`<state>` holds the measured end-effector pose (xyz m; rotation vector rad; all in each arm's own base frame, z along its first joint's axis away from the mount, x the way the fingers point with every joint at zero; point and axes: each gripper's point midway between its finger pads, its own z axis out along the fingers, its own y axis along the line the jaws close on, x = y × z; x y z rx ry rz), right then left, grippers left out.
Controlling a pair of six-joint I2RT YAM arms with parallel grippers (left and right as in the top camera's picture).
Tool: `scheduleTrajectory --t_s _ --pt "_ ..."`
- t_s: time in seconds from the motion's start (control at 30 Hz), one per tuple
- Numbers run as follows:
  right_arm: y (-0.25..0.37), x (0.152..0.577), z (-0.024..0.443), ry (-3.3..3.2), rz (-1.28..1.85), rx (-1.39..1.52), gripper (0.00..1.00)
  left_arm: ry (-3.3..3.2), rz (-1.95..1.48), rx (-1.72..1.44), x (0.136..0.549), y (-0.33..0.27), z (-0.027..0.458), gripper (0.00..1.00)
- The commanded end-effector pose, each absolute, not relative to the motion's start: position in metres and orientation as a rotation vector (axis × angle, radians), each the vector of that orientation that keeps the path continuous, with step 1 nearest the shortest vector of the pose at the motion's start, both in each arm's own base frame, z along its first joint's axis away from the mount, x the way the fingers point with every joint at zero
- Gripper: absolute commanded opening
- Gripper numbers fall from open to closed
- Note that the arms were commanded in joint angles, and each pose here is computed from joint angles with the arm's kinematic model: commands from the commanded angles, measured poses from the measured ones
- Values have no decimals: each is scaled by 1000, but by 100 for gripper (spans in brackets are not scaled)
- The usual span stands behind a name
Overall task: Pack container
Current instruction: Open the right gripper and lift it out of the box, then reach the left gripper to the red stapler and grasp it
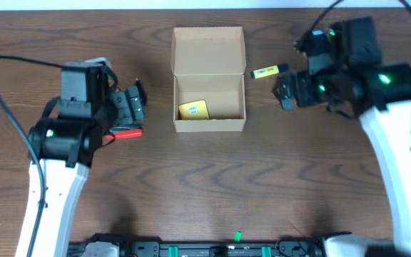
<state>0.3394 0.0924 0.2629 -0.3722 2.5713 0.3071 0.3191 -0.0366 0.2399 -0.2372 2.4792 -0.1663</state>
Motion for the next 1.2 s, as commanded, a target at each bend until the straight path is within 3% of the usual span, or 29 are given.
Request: scheduleTrajectory --t_s 0.0,0.23,0.5,0.9,1.17 --pt "100 312 292 2463 363 -549 99 2470 -261 -251 327 -49 245 95" --pt "100 259 321 2369 374 -683 99 2459 -294 -239 331 -54 246 95" --pt "96 230 316 2437 395 -685 99 2501 -285 -260 328 -53 237 95" --pt "95 225 312 2466 401 -685 99 2658 -37 -1005 311 -19 159 95" --pt "95 225 312 2466 401 -685 99 2671 46 -1302 316 -19 113 95"
